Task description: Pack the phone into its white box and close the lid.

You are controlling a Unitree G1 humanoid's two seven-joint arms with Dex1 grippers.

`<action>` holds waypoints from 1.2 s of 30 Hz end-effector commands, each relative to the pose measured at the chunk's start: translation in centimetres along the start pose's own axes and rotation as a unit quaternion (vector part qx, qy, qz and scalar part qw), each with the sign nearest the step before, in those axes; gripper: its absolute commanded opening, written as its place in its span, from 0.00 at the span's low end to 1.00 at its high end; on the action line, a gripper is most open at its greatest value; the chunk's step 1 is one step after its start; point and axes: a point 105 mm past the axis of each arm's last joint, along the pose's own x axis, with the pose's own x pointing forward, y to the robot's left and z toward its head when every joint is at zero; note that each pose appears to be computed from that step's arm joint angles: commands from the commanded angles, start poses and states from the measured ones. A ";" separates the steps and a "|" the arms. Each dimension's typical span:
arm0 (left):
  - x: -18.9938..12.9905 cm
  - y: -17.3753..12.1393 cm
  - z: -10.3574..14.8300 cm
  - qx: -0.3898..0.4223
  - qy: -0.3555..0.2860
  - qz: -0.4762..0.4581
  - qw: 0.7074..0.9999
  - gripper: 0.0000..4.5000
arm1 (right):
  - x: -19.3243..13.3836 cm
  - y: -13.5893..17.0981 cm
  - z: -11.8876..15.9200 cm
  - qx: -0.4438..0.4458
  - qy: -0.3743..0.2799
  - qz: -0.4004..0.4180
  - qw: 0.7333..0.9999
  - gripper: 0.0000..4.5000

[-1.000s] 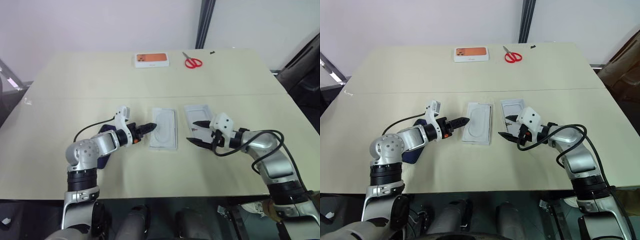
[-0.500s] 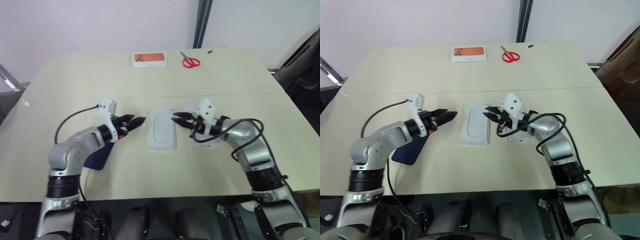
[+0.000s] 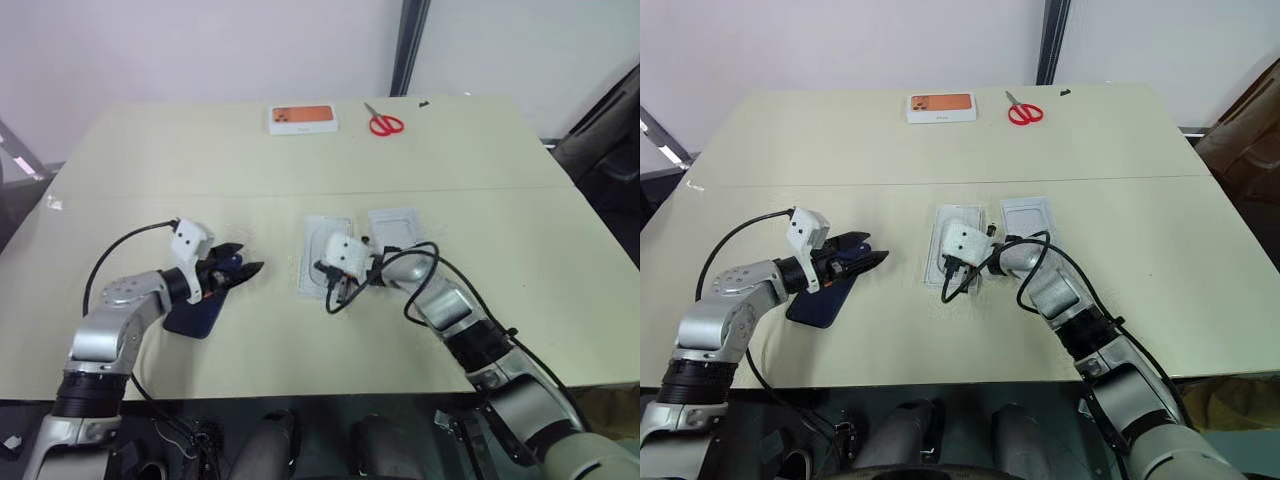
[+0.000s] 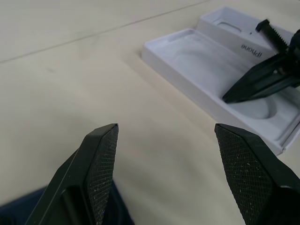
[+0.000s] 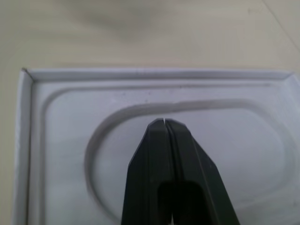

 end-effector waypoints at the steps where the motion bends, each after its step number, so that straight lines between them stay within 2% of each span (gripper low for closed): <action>1: -0.5 0.3 1.9 0.017 -0.034 0.008 0.999 0.77 | -0.3 -0.1 -0.2 -0.013 0.015 0.010 1.000 0.01; 3: -0.4 0.3 2.0 0.018 -0.036 0.008 0.999 0.77 | -0.4 0.1 -0.3 -0.011 0.018 0.016 1.000 0.01; 10: -0.2 0.2 2.1 0.011 -0.039 0.008 0.999 0.77 | -0.7 -1.0 2.0 0.033 -0.049 -0.013 0.998 0.01; 17: -0.8 1.5 2.3 -0.002 -0.033 0.019 0.999 0.77 | -1.9 -0.1 0.9 0.016 -0.044 0.011 0.999 0.01; 23: -2.6 3.4 1.6 -0.026 0.008 0.034 0.999 0.77 | -2.4 -2.1 4.1 0.041 -0.115 -0.038 0.992 0.01; 25: -4.3 4.5 1.2 -0.071 0.031 0.037 0.996 0.77 | -2.3 -2.5 5.4 0.050 -0.137 -0.044 0.988 0.01; 30: -8.0 6.6 -0.4 -0.105 0.103 0.042 0.988 0.77 | -0.4 -1.4 8.4 0.061 -0.168 -0.027 0.984 0.01; 36: -10.2 7.2 -1.3 -0.155 0.158 0.020 0.975 0.77 | 4.2 2.7 10.9 0.025 -0.141 0.036 0.989 0.01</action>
